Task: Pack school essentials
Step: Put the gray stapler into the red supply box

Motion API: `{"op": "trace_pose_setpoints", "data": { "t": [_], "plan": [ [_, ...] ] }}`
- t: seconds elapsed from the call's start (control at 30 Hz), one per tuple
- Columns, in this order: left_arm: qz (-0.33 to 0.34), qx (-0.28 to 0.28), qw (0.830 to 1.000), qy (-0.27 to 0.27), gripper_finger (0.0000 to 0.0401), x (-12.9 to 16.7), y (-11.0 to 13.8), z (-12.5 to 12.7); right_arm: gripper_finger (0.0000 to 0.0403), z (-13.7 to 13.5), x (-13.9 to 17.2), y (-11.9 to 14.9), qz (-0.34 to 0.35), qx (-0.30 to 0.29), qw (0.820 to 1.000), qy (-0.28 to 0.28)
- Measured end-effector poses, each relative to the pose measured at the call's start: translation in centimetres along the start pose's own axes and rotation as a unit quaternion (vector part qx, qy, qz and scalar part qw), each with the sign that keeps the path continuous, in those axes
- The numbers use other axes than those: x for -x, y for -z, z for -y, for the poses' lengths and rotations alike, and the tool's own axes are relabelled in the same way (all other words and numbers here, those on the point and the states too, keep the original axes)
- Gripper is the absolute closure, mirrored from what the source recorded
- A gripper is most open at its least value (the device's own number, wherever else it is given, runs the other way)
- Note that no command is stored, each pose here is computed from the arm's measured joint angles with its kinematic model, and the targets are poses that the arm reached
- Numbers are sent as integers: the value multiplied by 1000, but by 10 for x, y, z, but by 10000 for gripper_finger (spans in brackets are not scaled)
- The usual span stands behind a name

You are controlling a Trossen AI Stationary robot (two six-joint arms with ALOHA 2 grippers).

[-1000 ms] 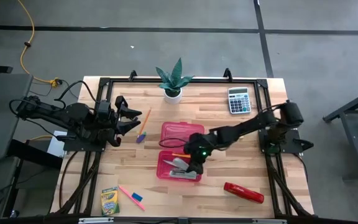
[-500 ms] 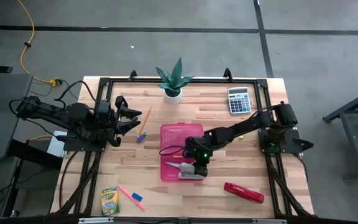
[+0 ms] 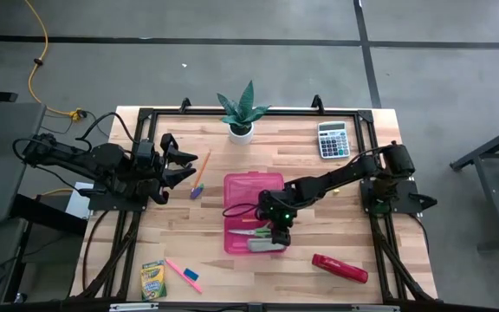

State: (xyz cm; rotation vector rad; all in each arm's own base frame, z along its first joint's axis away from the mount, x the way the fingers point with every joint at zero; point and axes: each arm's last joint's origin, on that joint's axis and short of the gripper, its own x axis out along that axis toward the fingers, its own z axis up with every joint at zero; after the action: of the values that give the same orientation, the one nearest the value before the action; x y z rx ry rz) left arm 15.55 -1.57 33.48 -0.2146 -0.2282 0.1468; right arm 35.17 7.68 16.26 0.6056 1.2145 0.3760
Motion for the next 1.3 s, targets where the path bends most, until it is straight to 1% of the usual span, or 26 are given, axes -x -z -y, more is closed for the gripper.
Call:
{"op": "trace_pose_setpoints", "data": {
  "t": [0.1, 0.23, 0.3, 0.37, 0.47, 0.53, 0.6, 0.63, 0.67, 0.77, 0.9, 0.97, 1.2, 1.3],
  "plan": [
    [0, 0, 1000, 0, 229, 0, 0, 0, 217, 3, 11, 0, -2, 4, 1000, 8],
    [-1, -1, 1000, 0, 229, 0, 0, 0, 215, 0, 33, -2, 22, 25, 999, 8],
    [-2, -1, 1000, -1, 229, 0, 0, 0, 216, -7, 43, -4, 44, 44, 998, -3],
    [-2, -1, 1000, -1, 229, 0, 0, 0, 224, -18, 48, -5, 59, 70, 995, -31],
    [-2, -1, 1000, -1, 229, 0, 0, 0, 262, -31, 44, -2, 60, 104, 991, -54],
    [-2, -1, 1000, -1, 229, 0, 0, 0, 307, -36, 35, 1, 52, 124, 989, -58],
    [-2, 0, 1000, -1, 229, 0, 0, 0, 364, -40, 24, 3, 44, 134, 988, -61],
    [-2, 0, 1000, -1, 229, 0, 0, 0, 382, -41, 17, 4, 42, 137, 988, -64],
    [-2, 0, 1000, -1, 229, 0, 0, 0, 391, -42, 10, 4, 39, 139, 987, -66],
    [-2, 0, 1000, -5, 229, 0, 0, 0, 381, -42, -6, 5, 39, 128, 990, -51],
    [-3, -1, 1000, -17, 229, 0, 1, -1, 399, -36, -17, 5, 51, 117, 992, -9],
    [-3, -1, 1000, -18, 229, 0, 1, -1, 397, -32, -21, 5, 51, 105, 993, 5],
    [-6, -3, 1000, -20, 229, 0, 2, -1, 402, -40, -28, 8, 56, 112, 992, 3],
    [-9, -4, 1000, -21, 229, 0, 2, -2, 402, -40, -32, 10, 56, 111, 992, 20]
  ]
}}
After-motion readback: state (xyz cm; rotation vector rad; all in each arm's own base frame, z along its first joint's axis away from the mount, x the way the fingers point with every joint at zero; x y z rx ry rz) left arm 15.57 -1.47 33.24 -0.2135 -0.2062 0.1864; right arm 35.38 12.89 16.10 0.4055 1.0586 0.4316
